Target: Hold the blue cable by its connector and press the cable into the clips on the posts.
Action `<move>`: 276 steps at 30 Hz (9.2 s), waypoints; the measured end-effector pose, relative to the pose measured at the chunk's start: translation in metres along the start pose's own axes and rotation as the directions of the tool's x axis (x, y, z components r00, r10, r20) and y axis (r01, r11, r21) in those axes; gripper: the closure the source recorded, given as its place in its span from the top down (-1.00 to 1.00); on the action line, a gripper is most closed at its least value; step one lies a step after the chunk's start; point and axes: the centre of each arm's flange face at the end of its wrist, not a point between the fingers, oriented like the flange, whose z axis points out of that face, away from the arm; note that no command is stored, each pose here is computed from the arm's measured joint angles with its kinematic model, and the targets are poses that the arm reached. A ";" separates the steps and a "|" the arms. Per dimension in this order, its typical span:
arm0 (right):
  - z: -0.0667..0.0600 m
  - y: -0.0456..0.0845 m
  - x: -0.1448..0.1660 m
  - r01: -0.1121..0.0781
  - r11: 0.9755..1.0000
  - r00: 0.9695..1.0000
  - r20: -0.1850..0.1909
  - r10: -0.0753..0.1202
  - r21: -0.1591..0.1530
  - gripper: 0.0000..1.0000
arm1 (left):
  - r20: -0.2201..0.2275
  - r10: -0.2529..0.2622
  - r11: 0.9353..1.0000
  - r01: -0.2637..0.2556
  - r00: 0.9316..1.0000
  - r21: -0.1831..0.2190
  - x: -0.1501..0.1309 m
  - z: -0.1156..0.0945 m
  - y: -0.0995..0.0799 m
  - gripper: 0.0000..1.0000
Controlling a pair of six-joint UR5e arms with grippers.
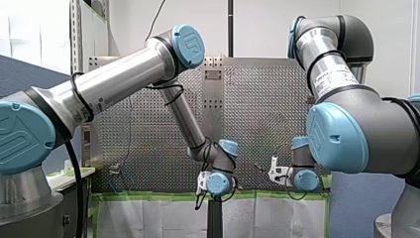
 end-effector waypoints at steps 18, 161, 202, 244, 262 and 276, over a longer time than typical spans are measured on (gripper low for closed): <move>0.015 0.000 0.008 -0.001 0.999 1.000 -0.001 0.001 0.034 -1.00 | 0.010 -0.041 0.999 0.041 0.999 0.007 0.000 0.010 -0.050 -1.00; 0.102 0.056 0.043 -0.105 0.987 0.994 0.050 0.099 0.124 -1.00 | 0.148 -0.167 0.986 0.164 0.975 0.031 -0.057 0.142 -0.074 -1.00; 0.108 0.064 0.048 -0.117 0.981 0.993 0.024 0.115 0.152 -1.00 | 0.091 -0.217 0.976 0.215 0.972 0.026 -0.026 0.195 -0.033 -1.00; 0.146 0.061 0.048 -0.185 0.963 0.978 -0.060 0.200 0.197 -1.00 | 0.193 -0.270 0.962 0.275 0.943 0.003 -0.073 0.224 -0.020 -1.00; 0.157 0.073 0.049 -0.179 0.966 0.978 -0.074 0.196 0.186 -1.00 | 0.133 -0.158 0.987 0.155 0.978 0.034 -0.066 0.197 -0.035 1.00; 0.161 0.074 0.054 -0.172 0.968 0.979 -0.075 0.189 0.184 -1.00 | 0.117 -0.085 0.994 0.076 0.990 0.081 -0.104 0.154 -0.051 1.00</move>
